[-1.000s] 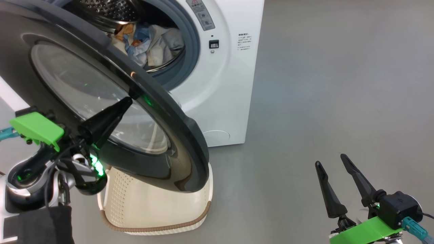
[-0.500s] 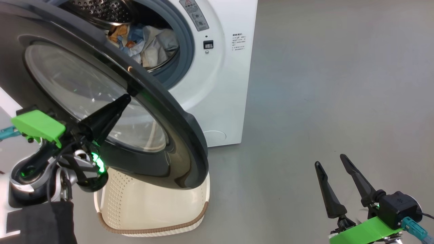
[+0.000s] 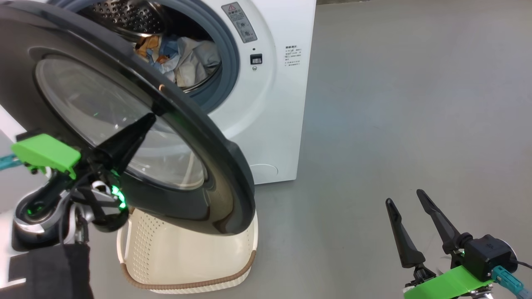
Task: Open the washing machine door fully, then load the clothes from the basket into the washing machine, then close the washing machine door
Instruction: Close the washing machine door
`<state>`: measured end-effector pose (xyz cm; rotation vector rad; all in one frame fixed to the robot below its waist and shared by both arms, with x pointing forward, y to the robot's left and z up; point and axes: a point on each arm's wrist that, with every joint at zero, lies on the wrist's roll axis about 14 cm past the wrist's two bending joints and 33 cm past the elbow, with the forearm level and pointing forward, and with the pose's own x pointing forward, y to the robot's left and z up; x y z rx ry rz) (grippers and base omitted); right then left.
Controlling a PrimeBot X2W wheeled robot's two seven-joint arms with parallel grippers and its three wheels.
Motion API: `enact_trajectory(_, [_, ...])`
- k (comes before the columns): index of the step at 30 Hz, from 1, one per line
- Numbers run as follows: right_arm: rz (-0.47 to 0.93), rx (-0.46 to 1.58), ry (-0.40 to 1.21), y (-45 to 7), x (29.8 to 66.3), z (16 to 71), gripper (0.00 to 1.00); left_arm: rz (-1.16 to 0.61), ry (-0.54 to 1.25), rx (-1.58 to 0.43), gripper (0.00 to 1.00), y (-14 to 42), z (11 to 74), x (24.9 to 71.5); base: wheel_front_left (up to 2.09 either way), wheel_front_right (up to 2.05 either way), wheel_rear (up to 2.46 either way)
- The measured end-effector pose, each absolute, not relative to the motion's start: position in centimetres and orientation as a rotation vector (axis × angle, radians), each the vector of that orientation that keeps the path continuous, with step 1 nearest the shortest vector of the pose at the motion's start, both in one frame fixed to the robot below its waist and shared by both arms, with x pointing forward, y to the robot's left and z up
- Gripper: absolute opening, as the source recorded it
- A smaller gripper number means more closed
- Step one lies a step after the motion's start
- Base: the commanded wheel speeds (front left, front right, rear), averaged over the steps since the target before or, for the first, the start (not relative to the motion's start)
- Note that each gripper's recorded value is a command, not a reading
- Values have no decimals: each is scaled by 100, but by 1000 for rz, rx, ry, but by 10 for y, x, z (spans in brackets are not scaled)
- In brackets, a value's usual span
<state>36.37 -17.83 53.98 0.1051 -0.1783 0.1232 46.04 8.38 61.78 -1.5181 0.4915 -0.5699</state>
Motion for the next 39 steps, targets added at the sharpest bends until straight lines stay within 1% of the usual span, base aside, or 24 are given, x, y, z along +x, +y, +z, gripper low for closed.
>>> enact_trajectory(2, [121, 105, -181, -179, 363, 541, 100, -552, 472, -1482, 0, 88, 618, 462, 0, 0, 0])
enact_trajectory(6, [120, 104, -185, -180, 363, 542, 100, -489, 404, -1344, 1, 108, 616, 465, 0, 0, 0])
enact_trajectory(9, [119, 104, -188, -180, 363, 543, 100, -426, 363, -1274, 55, 124, 610, 462, 0, 0, 0])
enact_trajectory(10, [120, 104, -189, -180, 363, 543, 100, -404, 347, -1230, 83, 129, 607, 461, 0, 0, 0])
enact_trajectory(11, [120, 103, -190, -180, 363, 544, 100, -377, 331, -1205, 100, 135, 604, 461, 0, 0, 0])
enact_trajectory(13, [123, 104, -192, -179, 364, 544, 100, -345, 306, -1161, 100, 145, 601, 458, 0, 0, 0])
enact_trajectory(20, [133, 104, -194, -176, 368, 545, 100, -203, 185, -873, 100, 178, 582, 450, 0, 0, 0])
enact_trajectory(25, [138, 103, -196, -175, 369, 545, 100, -140, 128, -727, 100, 191, 572, 443, 0, 0, 0])
enact_trajectory(34, [138, 101, -193, -175, 366, 545, 100, -112, 19, -446, 100, 201, 562, 425, 0, 0, 0])
enact_trajectory(39, [142, 101, -192, -174, 365, 544, 100, -127, -57, -373, 100, 200, 561, 417, 0, 0, 0])
